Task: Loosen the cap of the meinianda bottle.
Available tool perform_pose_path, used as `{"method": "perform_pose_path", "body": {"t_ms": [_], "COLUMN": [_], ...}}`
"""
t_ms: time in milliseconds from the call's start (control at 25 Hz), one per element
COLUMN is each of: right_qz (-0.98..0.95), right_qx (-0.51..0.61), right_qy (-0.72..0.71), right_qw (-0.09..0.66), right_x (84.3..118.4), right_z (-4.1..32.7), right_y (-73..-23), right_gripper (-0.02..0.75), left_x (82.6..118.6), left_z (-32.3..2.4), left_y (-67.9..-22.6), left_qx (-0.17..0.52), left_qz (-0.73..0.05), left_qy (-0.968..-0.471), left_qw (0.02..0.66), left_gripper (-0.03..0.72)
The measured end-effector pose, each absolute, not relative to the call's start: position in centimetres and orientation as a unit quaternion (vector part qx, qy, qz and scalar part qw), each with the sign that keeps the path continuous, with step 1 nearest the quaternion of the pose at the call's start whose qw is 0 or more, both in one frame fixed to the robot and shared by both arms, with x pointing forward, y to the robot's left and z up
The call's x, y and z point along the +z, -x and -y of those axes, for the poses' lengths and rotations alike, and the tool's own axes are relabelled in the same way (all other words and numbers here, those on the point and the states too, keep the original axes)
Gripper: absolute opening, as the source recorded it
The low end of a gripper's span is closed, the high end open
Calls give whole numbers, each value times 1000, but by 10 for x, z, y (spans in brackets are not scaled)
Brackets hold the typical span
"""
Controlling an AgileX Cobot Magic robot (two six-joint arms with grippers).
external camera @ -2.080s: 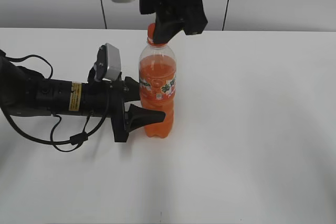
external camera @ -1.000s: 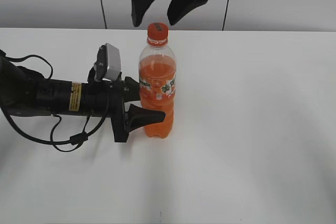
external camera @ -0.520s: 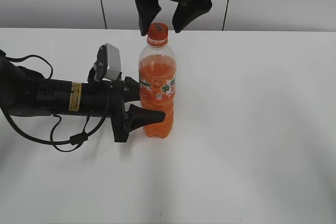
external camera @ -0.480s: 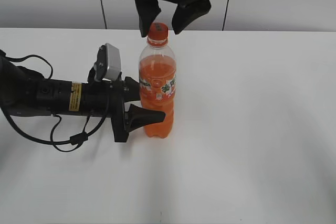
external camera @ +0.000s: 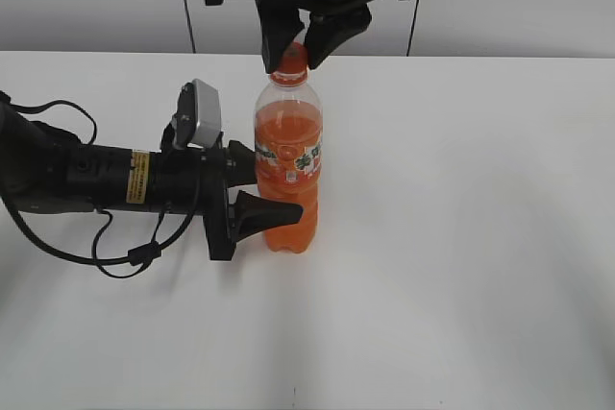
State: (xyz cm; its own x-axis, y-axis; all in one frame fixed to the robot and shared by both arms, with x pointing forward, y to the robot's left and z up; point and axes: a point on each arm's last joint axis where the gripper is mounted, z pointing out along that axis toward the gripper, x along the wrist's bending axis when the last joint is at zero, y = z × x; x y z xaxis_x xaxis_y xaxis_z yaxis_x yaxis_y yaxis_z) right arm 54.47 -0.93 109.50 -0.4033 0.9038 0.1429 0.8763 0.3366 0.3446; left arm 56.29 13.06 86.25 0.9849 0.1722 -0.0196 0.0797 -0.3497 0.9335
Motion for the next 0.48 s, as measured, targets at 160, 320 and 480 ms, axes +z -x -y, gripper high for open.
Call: {"method": "perform_pose_path", "body": {"t_ms": [160, 320, 480], "right_qz": [-846, -893, -952], "right_qx": [185, 181, 165], "right_qy": [-498, -406, -235], "right_qw": [49, 69, 102], "right_x": [1095, 1095, 1095], "right_z": [9, 9, 9], "right_y": [-545, -545, -545], "right_gripper": [269, 269, 269], "left_x": [863, 863, 863], "left_z": [-131, -131, -131], "left_y": [-563, -563, -563], "left_qx": [41, 40, 40], "left_qz": [-77, -78, -78], "left_qy": [-820, -820, -820], "left_qw": [565, 565, 565], "left_gripper": [405, 405, 405]}}
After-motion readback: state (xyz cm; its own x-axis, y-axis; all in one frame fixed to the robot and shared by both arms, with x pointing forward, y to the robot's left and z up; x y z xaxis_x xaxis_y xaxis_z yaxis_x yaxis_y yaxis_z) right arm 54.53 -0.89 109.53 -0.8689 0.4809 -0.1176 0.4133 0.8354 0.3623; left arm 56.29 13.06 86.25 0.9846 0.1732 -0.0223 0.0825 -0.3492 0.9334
